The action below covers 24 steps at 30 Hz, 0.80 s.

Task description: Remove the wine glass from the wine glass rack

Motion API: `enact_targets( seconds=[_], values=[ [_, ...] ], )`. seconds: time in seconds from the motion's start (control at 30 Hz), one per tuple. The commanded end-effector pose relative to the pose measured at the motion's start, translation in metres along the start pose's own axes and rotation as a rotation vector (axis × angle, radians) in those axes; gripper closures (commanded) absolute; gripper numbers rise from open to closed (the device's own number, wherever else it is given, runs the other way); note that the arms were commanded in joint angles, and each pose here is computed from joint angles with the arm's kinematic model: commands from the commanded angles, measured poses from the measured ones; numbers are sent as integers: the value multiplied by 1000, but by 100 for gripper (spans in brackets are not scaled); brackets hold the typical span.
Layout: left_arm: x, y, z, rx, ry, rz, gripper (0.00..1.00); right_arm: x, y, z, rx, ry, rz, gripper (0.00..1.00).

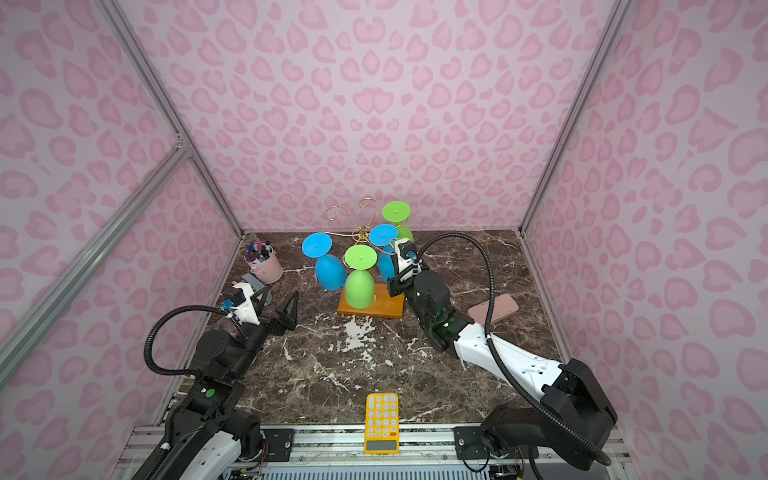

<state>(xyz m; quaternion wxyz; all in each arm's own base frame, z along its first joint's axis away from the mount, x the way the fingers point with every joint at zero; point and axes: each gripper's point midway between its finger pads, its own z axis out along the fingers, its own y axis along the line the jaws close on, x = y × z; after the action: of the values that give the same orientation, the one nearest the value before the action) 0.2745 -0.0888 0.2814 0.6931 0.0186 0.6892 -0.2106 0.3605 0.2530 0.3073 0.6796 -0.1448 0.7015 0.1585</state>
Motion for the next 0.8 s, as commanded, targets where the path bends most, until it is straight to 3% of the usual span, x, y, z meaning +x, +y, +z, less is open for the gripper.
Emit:
enact_targets(
  seconds=[0.0, 0.53, 0.77],
  values=[
    [-7, -3, 0, 11, -25, -1, 3, 4, -1, 0, 4, 4, -10, 96],
    [-11, -4, -1, 12, -32, 6, 3, 8, -33, -29, 25, -11, 14, 51],
    [-18, -8, -1, 24, -40, 14, 3, 17, -55, -32, -29, 5, 85, 43]
  ],
)
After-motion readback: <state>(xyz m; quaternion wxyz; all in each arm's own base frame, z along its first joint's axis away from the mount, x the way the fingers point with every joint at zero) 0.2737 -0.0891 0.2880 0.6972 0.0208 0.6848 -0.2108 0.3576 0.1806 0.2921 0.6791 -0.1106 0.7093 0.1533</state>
